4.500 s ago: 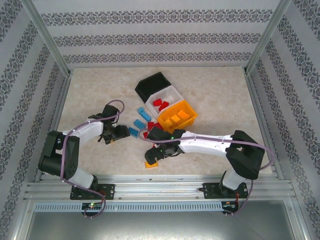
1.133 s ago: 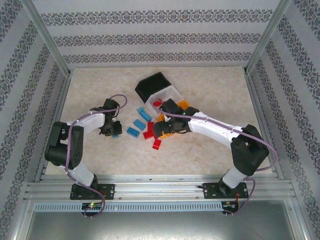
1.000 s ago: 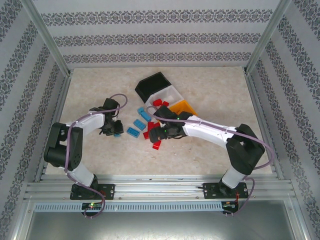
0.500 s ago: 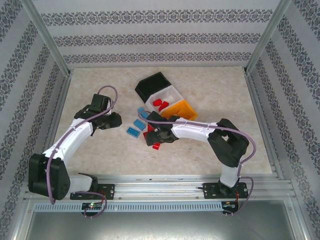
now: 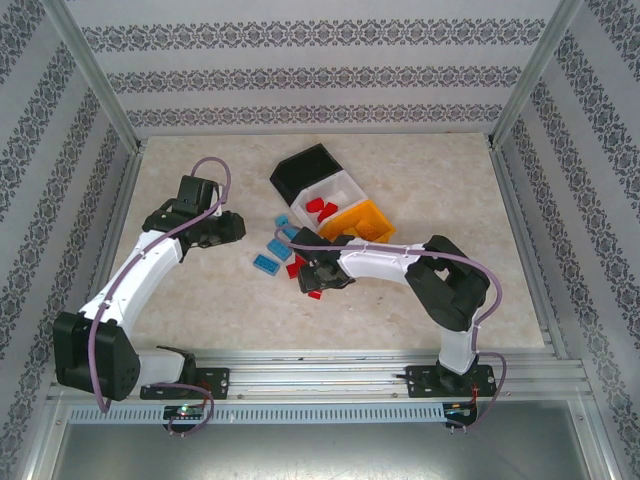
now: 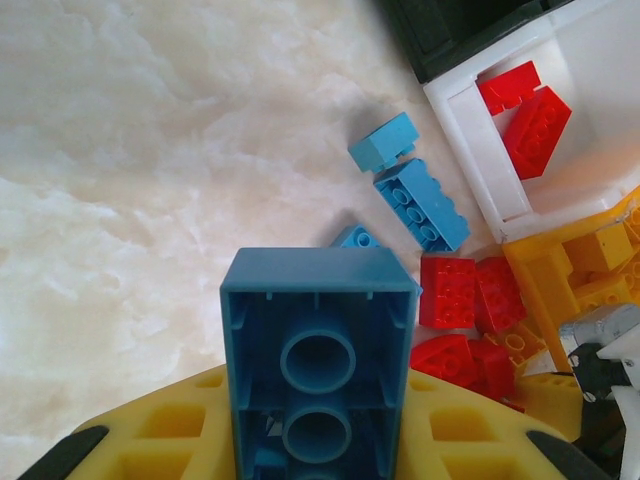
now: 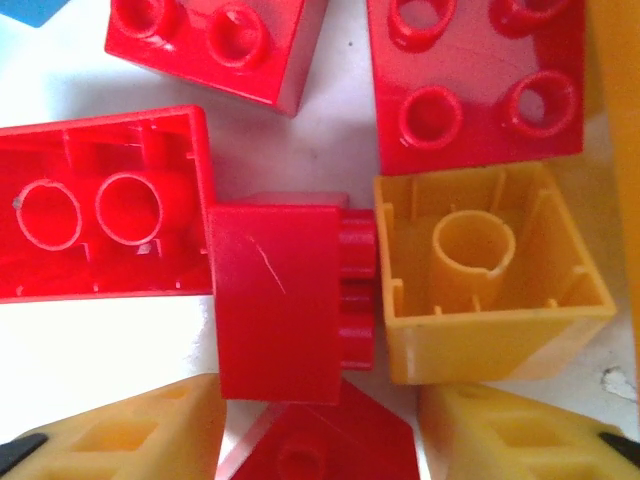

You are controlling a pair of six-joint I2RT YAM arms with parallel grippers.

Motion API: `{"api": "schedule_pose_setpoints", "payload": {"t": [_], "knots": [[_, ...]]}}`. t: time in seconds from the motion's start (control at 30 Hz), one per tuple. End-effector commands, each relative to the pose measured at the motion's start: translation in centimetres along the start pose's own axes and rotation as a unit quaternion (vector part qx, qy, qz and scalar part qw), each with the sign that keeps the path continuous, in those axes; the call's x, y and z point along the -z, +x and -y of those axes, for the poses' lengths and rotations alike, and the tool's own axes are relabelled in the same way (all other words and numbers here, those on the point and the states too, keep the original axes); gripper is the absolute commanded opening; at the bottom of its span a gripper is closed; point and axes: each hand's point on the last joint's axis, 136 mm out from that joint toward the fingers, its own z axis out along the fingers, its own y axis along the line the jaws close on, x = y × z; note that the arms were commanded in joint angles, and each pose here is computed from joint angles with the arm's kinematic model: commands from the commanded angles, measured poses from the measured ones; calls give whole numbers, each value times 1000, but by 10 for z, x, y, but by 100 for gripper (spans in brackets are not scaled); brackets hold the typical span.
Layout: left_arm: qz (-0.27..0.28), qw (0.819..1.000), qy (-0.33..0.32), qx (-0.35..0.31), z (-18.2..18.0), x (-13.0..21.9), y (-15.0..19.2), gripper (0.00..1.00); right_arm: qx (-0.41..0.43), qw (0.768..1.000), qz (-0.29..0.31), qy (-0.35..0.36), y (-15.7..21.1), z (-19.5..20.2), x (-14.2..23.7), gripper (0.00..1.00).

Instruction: Sort the legos into containers by color

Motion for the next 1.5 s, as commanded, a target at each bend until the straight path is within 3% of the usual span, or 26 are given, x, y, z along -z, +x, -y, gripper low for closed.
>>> {"api": "schedule_pose_setpoints", "payload": {"t": [0.0, 0.4, 0.73, 0.97, 1.23, 1.47], "knots": [[-4, 1000, 8, 8, 6, 3, -3, 21, -3, 1000, -20, -9, 16, 2, -6, 49], [5, 1000, 28, 5, 24, -5, -37, 21, -13, 998, 30, -53, 26, 6, 44, 47], [0, 994, 104, 32, 72, -55, -89, 21, -21, 996, 64, -64, 26, 25, 82, 48], [-9, 992, 123, 28, 101, -99, -124, 22, -32, 995, 51, -74, 35, 31, 83, 61], [-21, 994, 110, 11, 118, -147, -146, 25, -20, 998, 10, -66, 49, 18, 57, 82], [-27, 996, 80, -8, 118, -179, -160, 27, 1, 1000, -15, -26, 49, 8, 35, 83]]}}
